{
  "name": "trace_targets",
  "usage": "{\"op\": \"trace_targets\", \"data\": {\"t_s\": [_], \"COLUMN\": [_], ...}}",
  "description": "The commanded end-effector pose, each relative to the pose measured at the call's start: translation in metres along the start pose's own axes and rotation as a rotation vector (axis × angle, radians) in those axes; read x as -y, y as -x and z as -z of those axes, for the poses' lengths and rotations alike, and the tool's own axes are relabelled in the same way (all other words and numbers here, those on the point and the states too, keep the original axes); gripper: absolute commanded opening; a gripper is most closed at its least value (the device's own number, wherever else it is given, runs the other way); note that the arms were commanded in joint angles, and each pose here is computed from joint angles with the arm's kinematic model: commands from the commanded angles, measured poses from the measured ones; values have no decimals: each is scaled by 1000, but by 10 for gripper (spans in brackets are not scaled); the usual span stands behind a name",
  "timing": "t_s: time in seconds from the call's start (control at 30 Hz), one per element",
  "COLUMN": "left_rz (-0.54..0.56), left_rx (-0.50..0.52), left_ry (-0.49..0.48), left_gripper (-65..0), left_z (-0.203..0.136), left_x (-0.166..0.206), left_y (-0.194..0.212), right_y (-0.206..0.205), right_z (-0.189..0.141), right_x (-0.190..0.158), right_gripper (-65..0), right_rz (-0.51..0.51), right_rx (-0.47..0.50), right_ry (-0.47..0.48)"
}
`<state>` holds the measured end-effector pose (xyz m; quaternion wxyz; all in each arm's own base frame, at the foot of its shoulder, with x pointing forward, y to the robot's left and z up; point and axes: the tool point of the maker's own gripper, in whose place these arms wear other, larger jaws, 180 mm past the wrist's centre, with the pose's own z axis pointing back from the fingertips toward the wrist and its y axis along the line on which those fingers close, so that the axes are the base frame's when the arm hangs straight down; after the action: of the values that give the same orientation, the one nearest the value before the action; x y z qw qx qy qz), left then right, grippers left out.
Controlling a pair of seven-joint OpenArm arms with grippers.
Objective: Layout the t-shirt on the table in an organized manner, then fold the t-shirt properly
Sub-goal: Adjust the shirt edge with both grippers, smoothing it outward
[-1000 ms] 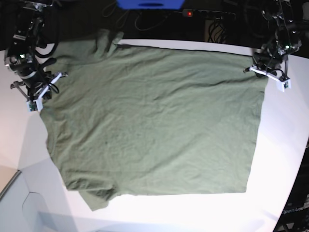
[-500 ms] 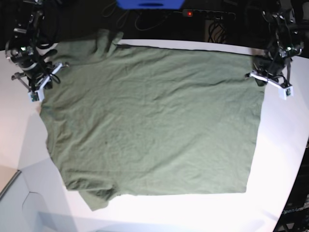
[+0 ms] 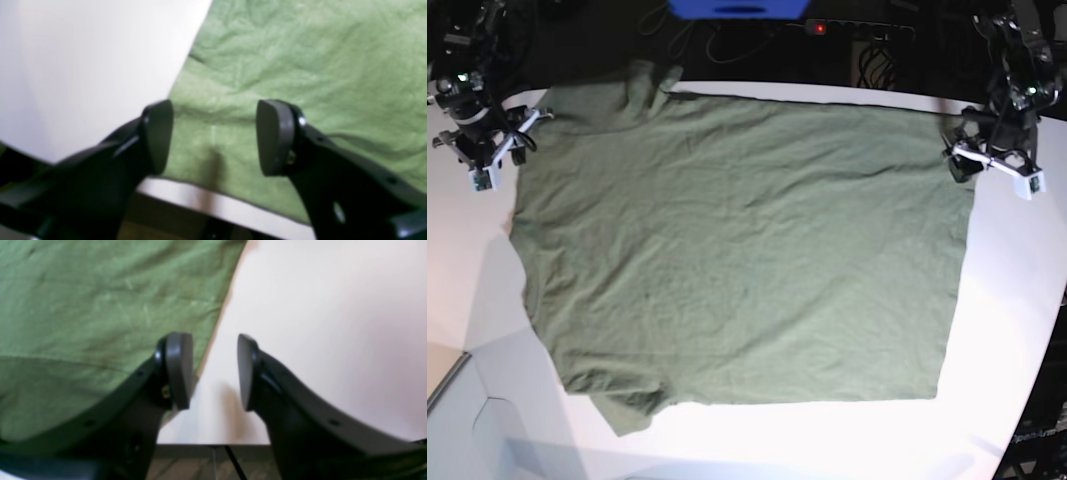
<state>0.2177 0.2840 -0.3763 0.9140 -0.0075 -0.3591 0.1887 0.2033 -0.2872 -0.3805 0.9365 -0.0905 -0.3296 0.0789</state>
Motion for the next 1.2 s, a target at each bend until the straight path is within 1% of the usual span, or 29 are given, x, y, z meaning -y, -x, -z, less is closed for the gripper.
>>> {"op": "trace_targets", "data": {"t_s": [0.0, 0.2, 0.3, 0.37, 0.47, 0.5, 0.6, 0.67, 0.7, 0.8, 0.87, 1.0, 1.17], "left_rz": [22, 55, 99, 126, 149, 158, 232, 244, 248, 272, 256, 282, 278], "left_rx": [30, -40, -41, -40, -46, -60, -113, -131, -135, -156, -152, -127, -132], "left_ry": [-13, -61, -105, -129, -150, -150, -77, -31, -26, -38, -47, -62, -58], "left_gripper": [-242, -242, -241, -241, -241, -241, -241, -242, -242, -242, -242, -242, -252], "left_z": [-7, -15, -20, -23, -22, -21, -12, -5, -1, 7, 10, 12, 11], "left_x": [-5, -27, -42, -48, -52, -53, -48, -41, -41, -43, -40, -39, -39], "left_y": [-10, 1, 5, 9, 13, 17, 32, 39, 40, 45, 48, 48, 52], "right_y": [-6, 12, 27, 33, 35, 37, 41, 42, 42, 42, 42, 43, 44], "right_z": [-6, -12, -16, -17, -21, -23, -25, -25, -25, -25, -25, -25, -26], "right_x": [11, 14, 10, 8, 15, 17, 17, 17, 17, 16, 16, 17, 18], "right_gripper": [-399, -365, -329, -294, -264, -261, -260, -260, -261, -261, -261, -261, -261], "right_rz": [-6, -5, -7, 18, 68, 78, 82, 84, 84, 84, 84, 85, 86], "right_rx": [24, -16, -49, -56, -30, -26, -28, -29, -29, -29, -29, -34, -37], "right_ry": [31, 38, 29, 31, 65, 73, 76, 76, 76, 74, 74, 76, 78]}}
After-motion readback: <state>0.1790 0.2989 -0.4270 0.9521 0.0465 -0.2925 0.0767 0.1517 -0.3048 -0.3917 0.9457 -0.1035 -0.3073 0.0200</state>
